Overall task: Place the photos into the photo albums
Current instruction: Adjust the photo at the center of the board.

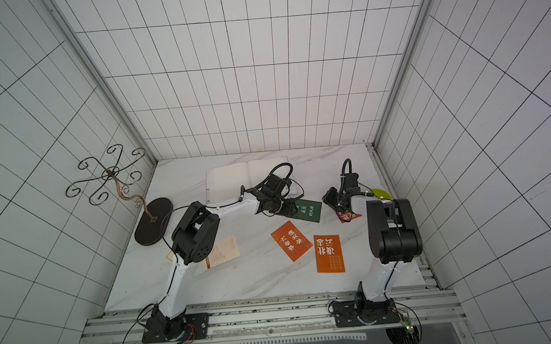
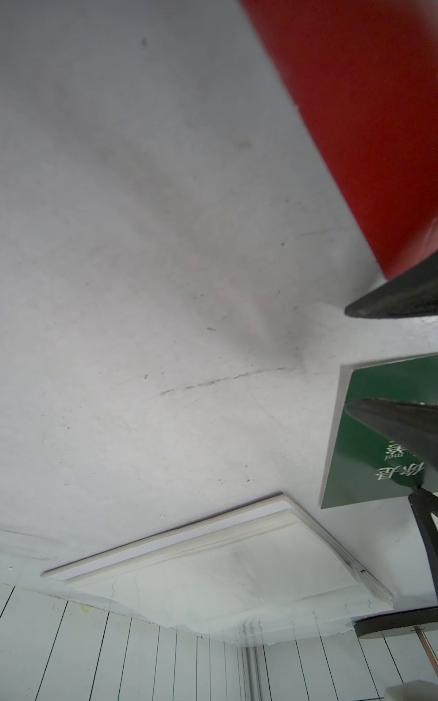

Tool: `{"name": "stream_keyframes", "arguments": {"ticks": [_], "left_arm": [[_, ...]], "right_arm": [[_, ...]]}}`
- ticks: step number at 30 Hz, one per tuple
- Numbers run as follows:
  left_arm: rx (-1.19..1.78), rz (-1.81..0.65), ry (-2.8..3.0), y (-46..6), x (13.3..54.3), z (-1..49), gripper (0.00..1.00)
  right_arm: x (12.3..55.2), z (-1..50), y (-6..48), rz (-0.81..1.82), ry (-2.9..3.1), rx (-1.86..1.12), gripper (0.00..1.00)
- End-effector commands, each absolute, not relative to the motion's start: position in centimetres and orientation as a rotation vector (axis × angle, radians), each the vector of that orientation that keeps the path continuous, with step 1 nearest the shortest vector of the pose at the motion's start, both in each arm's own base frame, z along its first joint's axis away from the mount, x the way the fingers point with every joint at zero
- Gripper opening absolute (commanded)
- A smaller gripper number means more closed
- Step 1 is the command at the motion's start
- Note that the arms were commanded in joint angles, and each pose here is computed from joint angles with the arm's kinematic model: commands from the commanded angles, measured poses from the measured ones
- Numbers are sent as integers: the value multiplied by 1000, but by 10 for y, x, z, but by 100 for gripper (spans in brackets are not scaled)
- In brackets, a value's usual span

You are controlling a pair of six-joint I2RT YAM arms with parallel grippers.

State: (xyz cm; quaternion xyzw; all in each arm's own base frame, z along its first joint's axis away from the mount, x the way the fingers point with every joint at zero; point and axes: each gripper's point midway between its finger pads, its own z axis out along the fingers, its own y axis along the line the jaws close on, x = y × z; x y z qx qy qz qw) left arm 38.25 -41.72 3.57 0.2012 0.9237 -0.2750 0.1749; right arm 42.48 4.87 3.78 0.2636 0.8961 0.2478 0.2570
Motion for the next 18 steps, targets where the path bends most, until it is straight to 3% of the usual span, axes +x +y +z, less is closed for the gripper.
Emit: {"name": "stream_keyframes", "arguments": {"ticks": [1,10,18], "left_arm": [[596,-778,2622,-411,373,48,41],[621,-785,2597,-411,373,56,42],[647,-766,2527,-416,385,94,42]], "right_arm": [[428,33,50,696,2455,711,37],[429,34,60,771,2477,691,37],[424,36,60,768,2477,697,37]]}}
